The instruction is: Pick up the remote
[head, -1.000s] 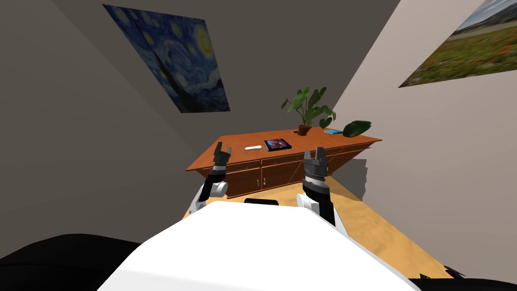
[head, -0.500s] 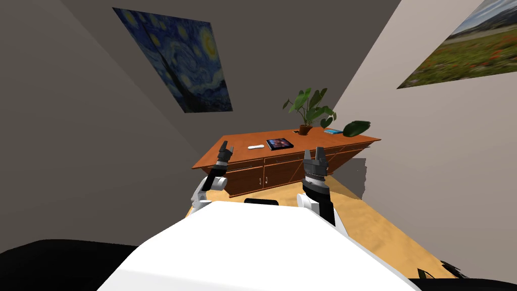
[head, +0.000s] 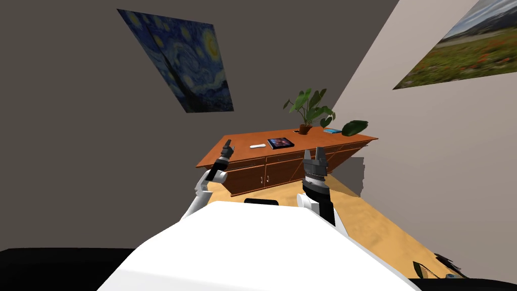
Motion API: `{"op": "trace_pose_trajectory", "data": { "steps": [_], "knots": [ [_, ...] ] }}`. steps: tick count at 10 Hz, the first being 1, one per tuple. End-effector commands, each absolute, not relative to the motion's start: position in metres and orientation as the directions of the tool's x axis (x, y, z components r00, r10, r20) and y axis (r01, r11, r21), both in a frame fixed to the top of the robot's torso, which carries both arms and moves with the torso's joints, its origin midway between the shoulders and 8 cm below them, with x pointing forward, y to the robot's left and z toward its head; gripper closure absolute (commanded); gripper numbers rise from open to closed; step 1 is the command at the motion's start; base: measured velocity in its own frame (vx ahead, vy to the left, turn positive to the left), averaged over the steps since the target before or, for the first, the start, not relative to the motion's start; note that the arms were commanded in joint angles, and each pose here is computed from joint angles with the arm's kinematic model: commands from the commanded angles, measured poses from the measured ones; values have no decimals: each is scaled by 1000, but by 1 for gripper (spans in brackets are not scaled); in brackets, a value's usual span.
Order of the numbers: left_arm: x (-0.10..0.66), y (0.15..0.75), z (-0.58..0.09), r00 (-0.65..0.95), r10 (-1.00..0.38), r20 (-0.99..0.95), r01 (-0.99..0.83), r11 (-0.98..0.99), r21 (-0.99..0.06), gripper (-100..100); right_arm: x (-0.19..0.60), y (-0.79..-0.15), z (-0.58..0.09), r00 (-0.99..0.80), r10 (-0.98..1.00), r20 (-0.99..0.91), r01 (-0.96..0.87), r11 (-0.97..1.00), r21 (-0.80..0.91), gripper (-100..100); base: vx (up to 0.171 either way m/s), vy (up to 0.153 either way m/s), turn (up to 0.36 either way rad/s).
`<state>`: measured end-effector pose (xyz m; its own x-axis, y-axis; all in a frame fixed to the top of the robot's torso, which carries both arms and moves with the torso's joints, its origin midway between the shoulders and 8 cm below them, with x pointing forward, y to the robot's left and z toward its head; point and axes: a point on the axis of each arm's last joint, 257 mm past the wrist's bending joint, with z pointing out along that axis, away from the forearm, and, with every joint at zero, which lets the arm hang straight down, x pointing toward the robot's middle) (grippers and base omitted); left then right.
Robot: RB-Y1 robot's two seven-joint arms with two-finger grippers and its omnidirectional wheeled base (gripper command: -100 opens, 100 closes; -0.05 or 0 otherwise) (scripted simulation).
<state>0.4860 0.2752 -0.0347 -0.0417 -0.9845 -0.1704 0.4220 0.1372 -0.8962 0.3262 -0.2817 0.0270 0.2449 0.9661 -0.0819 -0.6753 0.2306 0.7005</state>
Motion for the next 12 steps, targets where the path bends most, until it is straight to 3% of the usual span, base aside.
{"op": "trace_pose_trajectory", "data": {
  "steps": [1, 12],
  "knots": [
    [498, 280, -38, -38, -983, -182, 389, 153, -908, -100, 326, -282, 27, 245, 966, -82, -675, 231, 701, 0, -33, 40, -17],
    [590, 351, -61, 41, -962, -269, 125, 272, -954, -100, 326, -282, 27, 245, 966, -82, -675, 231, 701, 0, -31, 31, -38]
  ]
}}
